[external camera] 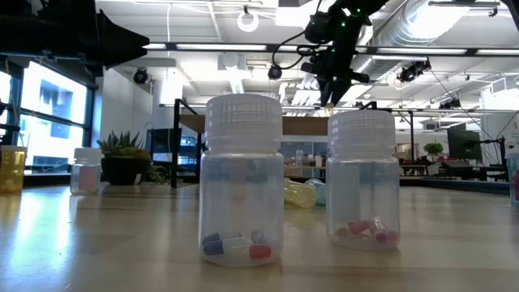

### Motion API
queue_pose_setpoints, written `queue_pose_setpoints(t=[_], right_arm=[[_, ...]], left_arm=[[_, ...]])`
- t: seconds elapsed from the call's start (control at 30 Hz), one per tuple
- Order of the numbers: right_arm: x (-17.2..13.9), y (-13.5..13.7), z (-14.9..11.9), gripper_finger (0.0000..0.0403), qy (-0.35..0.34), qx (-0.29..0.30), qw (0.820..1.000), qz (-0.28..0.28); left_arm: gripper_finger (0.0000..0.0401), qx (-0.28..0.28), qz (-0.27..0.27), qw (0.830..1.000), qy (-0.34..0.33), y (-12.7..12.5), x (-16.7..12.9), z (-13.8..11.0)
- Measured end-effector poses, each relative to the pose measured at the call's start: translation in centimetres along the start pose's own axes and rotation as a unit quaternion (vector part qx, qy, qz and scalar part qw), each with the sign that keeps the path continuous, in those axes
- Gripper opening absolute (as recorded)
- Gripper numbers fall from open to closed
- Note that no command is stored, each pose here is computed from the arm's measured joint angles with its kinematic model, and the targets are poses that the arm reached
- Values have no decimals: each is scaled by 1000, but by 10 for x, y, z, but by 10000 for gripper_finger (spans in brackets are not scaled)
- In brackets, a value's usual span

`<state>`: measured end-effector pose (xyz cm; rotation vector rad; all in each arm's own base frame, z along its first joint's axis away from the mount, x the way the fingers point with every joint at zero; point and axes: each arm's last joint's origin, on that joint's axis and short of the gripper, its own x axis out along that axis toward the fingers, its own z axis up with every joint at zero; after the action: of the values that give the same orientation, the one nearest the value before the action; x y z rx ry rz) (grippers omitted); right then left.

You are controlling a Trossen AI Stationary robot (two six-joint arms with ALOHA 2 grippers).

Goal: Pick and place medicine bottles onto shelf by color
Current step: Put the top yellow pill bottle on the shelf, then put the top transparent pill bottle on the shelf

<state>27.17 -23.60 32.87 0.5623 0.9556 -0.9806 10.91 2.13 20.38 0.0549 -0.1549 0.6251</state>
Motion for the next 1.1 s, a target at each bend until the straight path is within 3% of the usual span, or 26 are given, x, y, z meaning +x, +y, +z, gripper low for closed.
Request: queue_pose_setpoints(t=[0.27,0.67,0.97,1.1], right_arm=[[0,0,0,162,-2,0,1000,-6],[-1,0,1,167,-6,-15,1000,-4],[-40,2,18,167,-52,-17,998,14],[-60,10,17,167,-56,-47,997,21]], left_arm=[[201,0,0,1000,0,0,0,0],[201,0,0,1000,0,0,0,0],[201,11,9,1000,18,0,0,-4],[201,12,9,1000,23,0,0,-5]])
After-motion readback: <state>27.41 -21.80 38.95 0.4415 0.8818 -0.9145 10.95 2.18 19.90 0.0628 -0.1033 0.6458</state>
